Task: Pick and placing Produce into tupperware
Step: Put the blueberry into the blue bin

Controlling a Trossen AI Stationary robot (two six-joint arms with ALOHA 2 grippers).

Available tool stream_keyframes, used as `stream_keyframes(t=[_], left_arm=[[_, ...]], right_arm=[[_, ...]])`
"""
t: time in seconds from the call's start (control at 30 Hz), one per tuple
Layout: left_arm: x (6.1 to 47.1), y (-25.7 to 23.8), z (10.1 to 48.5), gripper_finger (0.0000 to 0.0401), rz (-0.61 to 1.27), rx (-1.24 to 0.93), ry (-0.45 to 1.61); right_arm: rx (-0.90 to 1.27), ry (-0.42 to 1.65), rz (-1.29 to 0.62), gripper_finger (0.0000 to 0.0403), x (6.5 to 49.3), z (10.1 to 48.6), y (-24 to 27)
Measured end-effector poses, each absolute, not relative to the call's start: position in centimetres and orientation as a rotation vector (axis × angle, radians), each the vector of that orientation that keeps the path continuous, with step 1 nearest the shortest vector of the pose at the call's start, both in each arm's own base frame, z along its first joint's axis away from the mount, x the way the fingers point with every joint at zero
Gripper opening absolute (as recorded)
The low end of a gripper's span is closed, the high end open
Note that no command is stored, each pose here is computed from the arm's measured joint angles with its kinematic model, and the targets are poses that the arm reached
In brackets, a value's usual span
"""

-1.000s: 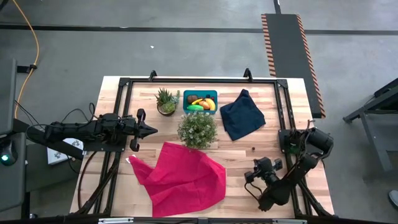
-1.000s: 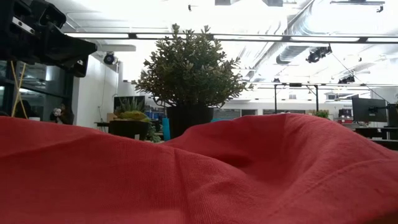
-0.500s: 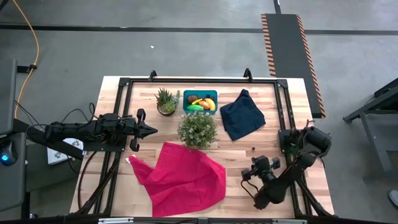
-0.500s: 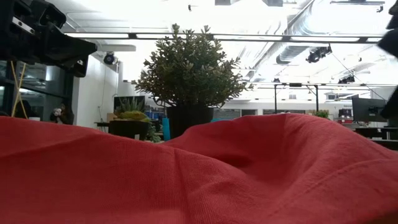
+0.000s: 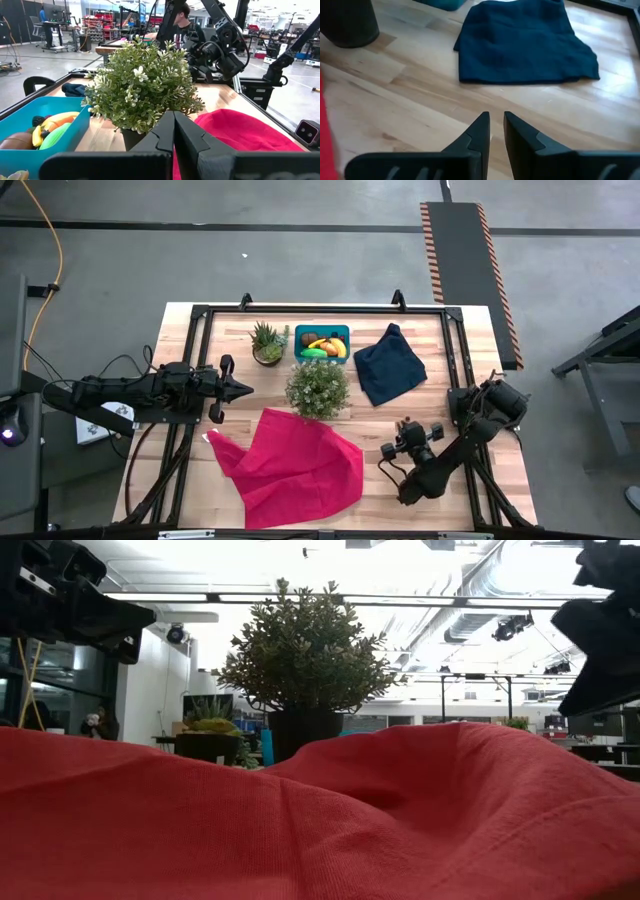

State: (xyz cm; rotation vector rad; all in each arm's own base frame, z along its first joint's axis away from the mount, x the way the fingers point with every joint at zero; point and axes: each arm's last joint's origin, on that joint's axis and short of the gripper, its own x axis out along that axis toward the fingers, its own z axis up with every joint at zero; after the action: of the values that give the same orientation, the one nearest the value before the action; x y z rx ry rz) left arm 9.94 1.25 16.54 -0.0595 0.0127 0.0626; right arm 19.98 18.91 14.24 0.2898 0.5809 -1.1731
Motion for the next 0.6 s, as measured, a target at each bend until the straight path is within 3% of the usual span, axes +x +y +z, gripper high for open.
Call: stream_keyframes(t=[0.27,0.6], left_arm=[[9.9,1.2,16.5,0.0001,0.062,-0.06,0.012],[9.9,1.2,16.5,0.0001,0.063,-0.06,0.012]], right_arm=[[0.256,0.602,-1.202,0.0048,21.0,14.3,17.8],[0.405,0.65,-1.364,0.0048,22.4,13.9,16.0]])
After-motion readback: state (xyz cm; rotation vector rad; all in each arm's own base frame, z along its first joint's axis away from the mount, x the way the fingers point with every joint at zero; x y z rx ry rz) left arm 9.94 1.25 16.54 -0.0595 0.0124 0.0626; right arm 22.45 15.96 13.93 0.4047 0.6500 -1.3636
